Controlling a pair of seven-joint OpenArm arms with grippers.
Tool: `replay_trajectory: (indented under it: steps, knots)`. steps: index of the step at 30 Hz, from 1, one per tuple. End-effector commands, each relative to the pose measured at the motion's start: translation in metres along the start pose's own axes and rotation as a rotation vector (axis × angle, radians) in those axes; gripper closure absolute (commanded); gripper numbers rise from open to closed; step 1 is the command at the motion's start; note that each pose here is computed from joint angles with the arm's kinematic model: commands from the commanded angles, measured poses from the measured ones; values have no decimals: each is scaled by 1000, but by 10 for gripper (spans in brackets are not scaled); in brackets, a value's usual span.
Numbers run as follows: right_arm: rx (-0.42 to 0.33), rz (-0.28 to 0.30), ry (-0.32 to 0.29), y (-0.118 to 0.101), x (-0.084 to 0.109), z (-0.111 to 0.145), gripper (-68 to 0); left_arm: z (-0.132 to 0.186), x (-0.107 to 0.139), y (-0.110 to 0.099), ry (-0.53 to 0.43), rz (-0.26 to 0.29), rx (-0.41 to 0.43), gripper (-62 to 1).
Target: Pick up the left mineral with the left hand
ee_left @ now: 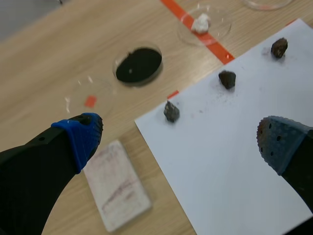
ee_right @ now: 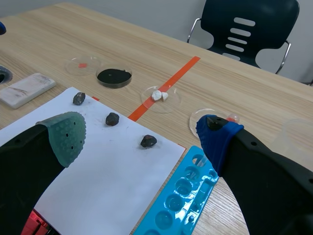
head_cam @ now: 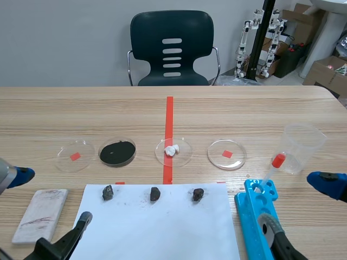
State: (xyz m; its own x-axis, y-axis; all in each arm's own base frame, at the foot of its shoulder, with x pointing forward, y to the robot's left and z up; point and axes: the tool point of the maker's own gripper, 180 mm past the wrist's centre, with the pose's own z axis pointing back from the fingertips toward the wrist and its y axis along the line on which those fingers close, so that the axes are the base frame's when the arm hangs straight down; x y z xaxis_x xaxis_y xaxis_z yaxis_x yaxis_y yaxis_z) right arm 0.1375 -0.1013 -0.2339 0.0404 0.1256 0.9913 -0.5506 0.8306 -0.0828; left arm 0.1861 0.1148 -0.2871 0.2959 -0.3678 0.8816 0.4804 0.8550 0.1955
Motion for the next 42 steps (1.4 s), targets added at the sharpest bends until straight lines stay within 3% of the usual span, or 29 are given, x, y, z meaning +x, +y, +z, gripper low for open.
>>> replay_trajectory:
  steps: [1,7,12,14,23,26,35,42]
  knots:
    - [-10,8,-30,-4,7,-2,-475,-9,11,1,-20,42,-3,-623]
    - [-10,8,-30,-4,7,-2,-475,-31,4,-11,114,200,-56,-623]
    - [-10,8,-30,-4,7,-2,-475,-53,-6,3,259,399,58,-623]
    - [-10,8,-30,-4,7,-2,-475,-61,-11,7,310,445,92,-623]
    - [-10,8,-30,-4,7,-2,-475,-92,-29,-3,549,508,128,-623]
    - [-10,8,-30,-4,7,-2,-475,-98,-31,-4,617,501,147,-623]
    - [-10,8,-30,-4,7,-2,-475,-129,-22,-9,649,503,143,-623]
    - [-10,8,-30,-4,7,-2,-475,-138,-39,11,768,521,204,-623]
